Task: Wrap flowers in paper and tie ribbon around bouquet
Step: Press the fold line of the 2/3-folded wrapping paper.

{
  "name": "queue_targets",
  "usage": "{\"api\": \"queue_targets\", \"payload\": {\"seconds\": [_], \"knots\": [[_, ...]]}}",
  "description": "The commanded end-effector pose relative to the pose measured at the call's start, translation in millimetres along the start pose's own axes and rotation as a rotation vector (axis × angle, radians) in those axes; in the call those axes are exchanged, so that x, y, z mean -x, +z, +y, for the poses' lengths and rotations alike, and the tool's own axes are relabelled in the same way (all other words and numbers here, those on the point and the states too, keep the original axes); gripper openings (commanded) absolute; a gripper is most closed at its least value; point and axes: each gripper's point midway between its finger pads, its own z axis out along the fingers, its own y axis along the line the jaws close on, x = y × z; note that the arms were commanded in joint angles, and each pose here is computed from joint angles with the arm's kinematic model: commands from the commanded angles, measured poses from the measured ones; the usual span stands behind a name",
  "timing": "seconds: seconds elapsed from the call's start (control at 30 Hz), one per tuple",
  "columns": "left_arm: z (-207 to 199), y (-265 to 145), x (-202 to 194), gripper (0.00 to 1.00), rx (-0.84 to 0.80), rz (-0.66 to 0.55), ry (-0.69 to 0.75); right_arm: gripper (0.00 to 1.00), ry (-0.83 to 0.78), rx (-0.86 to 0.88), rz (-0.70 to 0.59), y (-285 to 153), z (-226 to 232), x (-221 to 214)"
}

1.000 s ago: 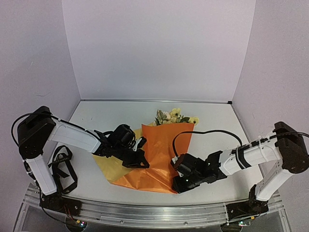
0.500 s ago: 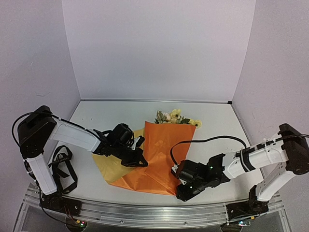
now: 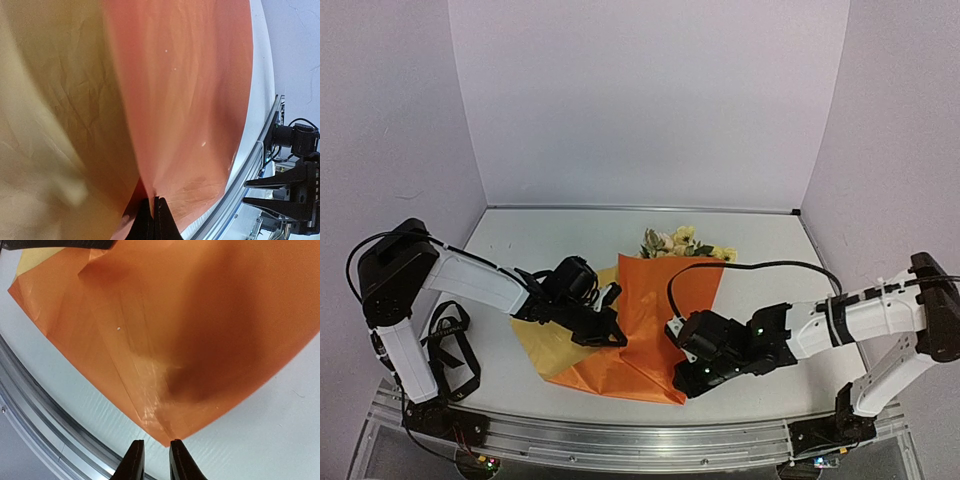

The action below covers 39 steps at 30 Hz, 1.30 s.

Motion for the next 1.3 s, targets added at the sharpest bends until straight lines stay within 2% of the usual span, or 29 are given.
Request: {"api": "queue_targets", "payload": {"seconds": [0.0, 0.43, 0.53, 0.63, 0.73, 0.87, 1.1, 1.27], "knots": [[1, 1, 2, 0.00, 0.000, -0.005, 0.019, 0.19, 0.029, 0.017, -0.002, 19, 8, 6], [5, -3, 7, 0.00, 0.026, -0.021, 0.024, 0.16, 0.118, -0.005, 0.082, 48, -4, -23], [3, -13, 13, 0.10, 0.054, -0.051, 0.037, 0.15, 0.129, -0.008, 0.092, 51, -4, -25], [-4, -32, 24, 0.31, 0.086, -0.117, 0.068, 0.15, 0.133, -0.008, 0.092, 51, -4, -24], [-11, -53, 34, 0.38, 0.121, -0.178, 0.105, 0.16, 0.136, -0.002, 0.094, 51, -2, -24], [-38, -65, 36, 0.37, 0.063, -0.203, 0.191, 0.15, 0.145, 0.002, 0.099, 52, -1, -24], [-52, -21, 7, 0.25, -0.045, -0.053, 0.236, 0.16, 0.160, -0.020, 0.095, 51, -8, -27], [-51, -1, -14, 0.24, -0.142, 0.033, 0.239, 0.16, 0.166, -0.029, 0.094, 50, -15, -33]]}}
